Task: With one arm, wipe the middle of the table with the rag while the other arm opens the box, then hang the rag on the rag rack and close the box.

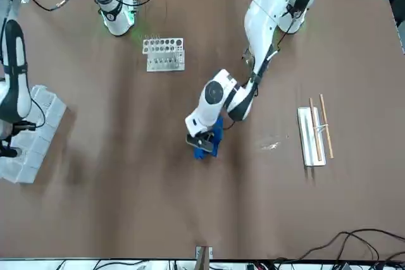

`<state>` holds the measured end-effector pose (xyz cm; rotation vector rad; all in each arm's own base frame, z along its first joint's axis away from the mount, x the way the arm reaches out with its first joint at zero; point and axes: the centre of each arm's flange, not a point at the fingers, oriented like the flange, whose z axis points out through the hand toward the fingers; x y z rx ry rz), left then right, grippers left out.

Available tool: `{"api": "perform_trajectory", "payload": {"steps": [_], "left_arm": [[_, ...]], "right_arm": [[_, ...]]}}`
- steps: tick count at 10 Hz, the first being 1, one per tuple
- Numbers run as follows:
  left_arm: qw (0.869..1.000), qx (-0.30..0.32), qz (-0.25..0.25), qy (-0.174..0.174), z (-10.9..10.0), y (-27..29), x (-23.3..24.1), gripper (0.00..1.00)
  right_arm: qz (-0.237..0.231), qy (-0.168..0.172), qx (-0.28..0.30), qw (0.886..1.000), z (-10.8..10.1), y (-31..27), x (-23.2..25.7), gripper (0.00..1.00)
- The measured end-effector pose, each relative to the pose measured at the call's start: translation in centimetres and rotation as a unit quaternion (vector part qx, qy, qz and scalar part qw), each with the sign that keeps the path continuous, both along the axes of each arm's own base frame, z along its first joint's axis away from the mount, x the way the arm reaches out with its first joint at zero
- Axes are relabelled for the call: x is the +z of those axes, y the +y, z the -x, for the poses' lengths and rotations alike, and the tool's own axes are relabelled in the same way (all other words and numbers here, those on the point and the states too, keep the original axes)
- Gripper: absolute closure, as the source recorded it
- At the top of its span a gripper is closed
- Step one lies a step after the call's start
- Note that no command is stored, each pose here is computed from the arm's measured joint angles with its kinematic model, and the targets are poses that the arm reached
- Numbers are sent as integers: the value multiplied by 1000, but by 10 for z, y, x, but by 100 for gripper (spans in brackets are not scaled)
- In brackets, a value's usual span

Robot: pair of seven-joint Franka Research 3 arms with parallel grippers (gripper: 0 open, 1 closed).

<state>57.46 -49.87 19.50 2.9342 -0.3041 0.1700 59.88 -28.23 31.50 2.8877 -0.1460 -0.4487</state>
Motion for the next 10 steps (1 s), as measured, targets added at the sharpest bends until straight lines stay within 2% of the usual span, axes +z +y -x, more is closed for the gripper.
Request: {"api": "perform_trajectory", "payload": {"steps": [2, 3, 5, 7, 10], "left_arm": [[998, 44, -21, 26, -44, 67, -5, 86], [997, 63, -33, 43, -62, 100, -4, 86], [991, 89, -54, 79, -86, 161, -1, 86], [986, 115, -67, 104, -91, 215, -4, 86], [981, 112, -97, 127, -77, 300, -2, 87]], "right_arm": [[-3, -9, -1, 1000, 15, -39, 25, 99], [-5, -8, -8, 1000, 30, -67, 25, 99], [-10, -4, -22, 1000, 54, -108, 11, 99], [-10, -3, -25, 1000, 57, -113, 6, 99], [-9, -6, -25, 1000, 58, -118, 0, 99]]}}
